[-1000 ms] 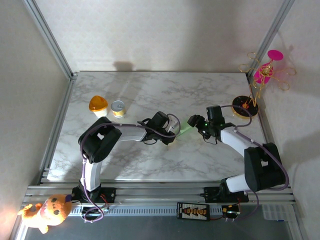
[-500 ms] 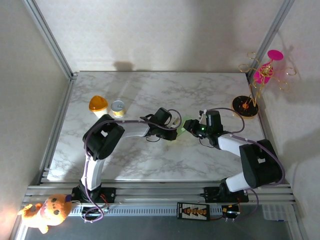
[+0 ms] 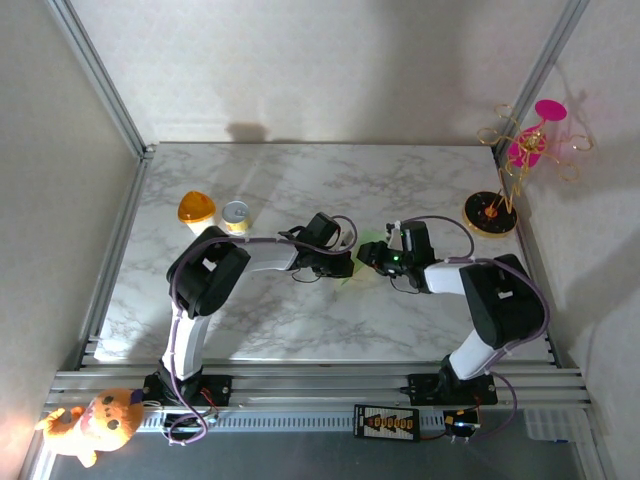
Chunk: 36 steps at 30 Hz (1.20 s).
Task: Fold a paper plane with a square sheet of paper (pick it up from the middle)
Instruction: Fold the wing for the fifth time at the center of the table.
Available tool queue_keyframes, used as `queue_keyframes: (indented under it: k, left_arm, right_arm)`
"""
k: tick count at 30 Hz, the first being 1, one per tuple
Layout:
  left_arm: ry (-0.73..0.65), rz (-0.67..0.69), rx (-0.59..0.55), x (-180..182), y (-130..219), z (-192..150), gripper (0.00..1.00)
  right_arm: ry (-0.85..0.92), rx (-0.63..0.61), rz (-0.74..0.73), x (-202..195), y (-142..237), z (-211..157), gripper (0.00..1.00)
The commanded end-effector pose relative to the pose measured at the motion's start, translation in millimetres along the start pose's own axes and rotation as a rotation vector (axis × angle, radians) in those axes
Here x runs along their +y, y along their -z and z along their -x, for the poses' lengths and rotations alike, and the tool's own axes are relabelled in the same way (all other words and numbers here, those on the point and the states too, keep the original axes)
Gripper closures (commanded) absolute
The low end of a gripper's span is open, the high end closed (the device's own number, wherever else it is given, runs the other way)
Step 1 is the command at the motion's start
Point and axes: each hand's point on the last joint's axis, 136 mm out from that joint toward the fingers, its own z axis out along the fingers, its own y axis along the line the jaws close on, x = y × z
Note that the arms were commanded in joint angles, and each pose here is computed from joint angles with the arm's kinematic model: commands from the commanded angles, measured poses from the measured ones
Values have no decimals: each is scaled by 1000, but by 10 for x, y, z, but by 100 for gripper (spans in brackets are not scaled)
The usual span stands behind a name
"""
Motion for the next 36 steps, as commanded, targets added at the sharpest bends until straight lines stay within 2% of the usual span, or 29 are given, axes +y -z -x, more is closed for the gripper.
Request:
queue_keyframes:
  k: [1,13,36]
  left_arm:
    - [96,128,108,455,-172,-357,100]
    - [92,144,118,526,-186,-423,98]
    - [87,146,110,547,-148,-466,90]
  right_arm:
    - [40,-2,37,97,-68,68,68]
    - [2,-24,-99,-151,-136,157,67]
    - [-71,0,-244,-498,-186,84,67]
